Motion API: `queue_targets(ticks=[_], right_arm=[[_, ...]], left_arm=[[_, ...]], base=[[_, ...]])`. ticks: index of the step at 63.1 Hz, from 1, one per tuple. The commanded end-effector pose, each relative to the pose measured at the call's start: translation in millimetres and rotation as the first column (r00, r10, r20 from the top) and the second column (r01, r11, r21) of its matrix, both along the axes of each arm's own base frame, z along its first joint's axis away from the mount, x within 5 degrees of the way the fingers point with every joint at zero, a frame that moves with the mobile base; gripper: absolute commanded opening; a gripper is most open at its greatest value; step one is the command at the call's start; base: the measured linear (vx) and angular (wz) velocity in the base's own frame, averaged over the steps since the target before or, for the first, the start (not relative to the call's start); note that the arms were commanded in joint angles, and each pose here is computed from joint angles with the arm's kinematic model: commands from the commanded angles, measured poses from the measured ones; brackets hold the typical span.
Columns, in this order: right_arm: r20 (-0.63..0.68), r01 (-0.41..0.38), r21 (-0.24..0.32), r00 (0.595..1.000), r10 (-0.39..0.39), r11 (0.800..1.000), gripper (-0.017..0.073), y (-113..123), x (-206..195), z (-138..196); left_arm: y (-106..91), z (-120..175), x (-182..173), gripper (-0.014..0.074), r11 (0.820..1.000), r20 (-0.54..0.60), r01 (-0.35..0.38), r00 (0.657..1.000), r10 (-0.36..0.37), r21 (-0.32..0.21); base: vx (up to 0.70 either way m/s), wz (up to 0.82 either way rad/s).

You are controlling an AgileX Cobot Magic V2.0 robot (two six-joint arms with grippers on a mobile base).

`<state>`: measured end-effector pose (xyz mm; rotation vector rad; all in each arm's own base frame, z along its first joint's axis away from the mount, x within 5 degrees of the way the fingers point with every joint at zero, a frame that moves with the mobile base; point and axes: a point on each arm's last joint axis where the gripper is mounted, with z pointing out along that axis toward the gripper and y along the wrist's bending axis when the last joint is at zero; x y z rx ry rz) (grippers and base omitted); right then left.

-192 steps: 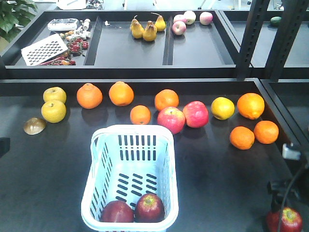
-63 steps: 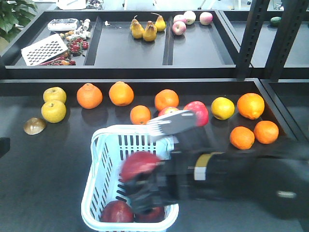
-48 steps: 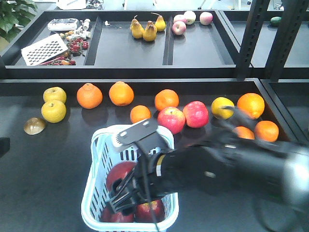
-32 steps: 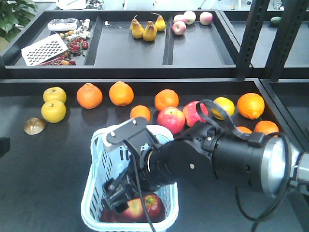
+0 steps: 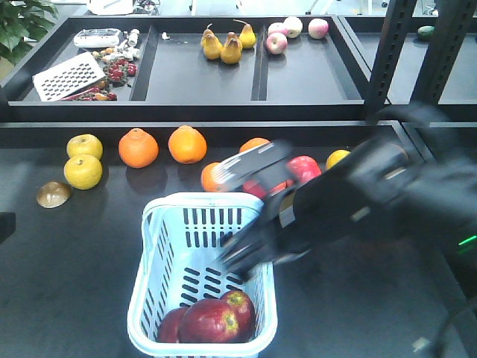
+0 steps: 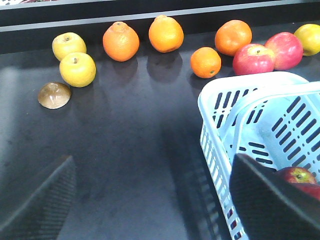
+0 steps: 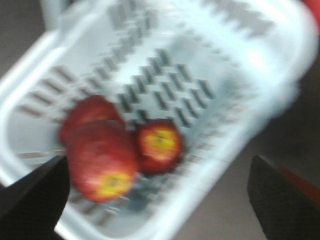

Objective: Pick three apples into basket with both arms

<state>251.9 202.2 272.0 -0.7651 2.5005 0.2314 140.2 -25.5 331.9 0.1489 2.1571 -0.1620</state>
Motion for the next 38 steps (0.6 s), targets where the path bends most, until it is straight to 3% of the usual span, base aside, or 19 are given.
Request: queue_targets(ticks=[1, 9, 16, 26, 38], right_arm=[[0.092, 0.072, 0.030, 0.993, -0.075, 0.997, 0.0671, -35, 8, 35], [0.128, 0.158, 0.022, 0.979, -0.160, 0.987, 0.0668, -77, 10, 53], [0.133, 0.268, 0.033, 0.954, -0.270, 0.963, 0.0665, -119, 1, 57], [0.141, 0.422, 0.044, 0.895, -0.424, 0.905, 0.0654, -170, -29, 56], [0.173, 0.524, 0.078, 0.831, -0.529, 0.848, 0.0630, -196, -65, 61]], left_arm=[[0.1, 14, 2, 0.0588, 1.000, 0.087, -0.011, 0.996, 0.013, -0.028], [0.1, 14, 2, 0.0588, 1.000, 0.087, -0.011, 0.996, 0.013, -0.028], [0.1, 14, 2, 0.0588, 1.000, 0.087, -0.011, 0.996, 0.013, -0.028], [0.1, 14, 2, 0.0588, 1.000, 0.087, -0.011, 0.996, 0.013, -0.028], [0.1, 14, 2, 0.0588, 1.000, 0.087, -0.011, 0.996, 0.013, -0.028]], base=[[0.00, 0.00], [0.00, 0.00], [0.00, 0.00], [0.00, 0.00], [0.00, 0.00]])
